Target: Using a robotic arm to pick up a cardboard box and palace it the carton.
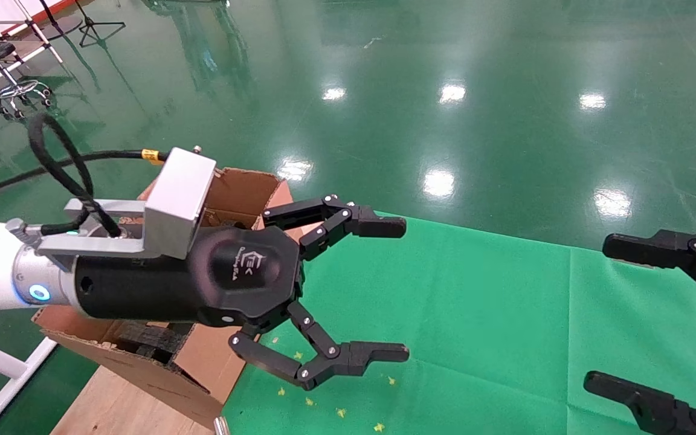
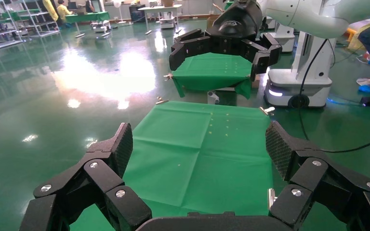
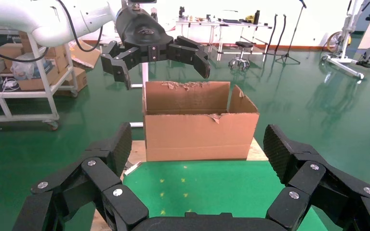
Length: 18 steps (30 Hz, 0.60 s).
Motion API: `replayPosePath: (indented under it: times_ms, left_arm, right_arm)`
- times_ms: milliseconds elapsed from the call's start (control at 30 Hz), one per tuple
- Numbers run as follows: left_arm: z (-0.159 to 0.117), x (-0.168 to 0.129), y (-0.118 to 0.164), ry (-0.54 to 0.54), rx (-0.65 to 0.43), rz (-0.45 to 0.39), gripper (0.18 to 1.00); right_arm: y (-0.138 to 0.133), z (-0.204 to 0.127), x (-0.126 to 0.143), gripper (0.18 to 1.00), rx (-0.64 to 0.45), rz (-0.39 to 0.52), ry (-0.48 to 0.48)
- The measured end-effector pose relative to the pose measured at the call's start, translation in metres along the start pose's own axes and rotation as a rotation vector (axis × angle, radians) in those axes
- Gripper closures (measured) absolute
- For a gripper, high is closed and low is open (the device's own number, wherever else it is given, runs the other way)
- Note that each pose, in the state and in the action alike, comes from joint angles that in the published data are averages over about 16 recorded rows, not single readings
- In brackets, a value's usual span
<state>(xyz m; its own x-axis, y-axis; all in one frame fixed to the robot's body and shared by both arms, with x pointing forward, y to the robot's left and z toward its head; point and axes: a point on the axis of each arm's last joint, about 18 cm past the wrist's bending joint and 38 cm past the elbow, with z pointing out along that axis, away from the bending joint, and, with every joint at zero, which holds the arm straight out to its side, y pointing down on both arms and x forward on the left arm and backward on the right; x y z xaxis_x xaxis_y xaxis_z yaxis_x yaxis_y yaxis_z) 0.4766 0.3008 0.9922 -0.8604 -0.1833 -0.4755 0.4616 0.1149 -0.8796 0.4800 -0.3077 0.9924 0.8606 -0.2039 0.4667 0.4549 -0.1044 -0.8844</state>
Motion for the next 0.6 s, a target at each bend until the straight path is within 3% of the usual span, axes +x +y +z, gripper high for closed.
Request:
replayPosePath:
  times_ms: [600]
  left_arm:
    - [0.0000,0.0000,0.0000,0.000,0.000,0.000,0.183]
  right_arm:
    - [0.0000,0.0000,0.0000,0.178,0.000,0.000,0.000]
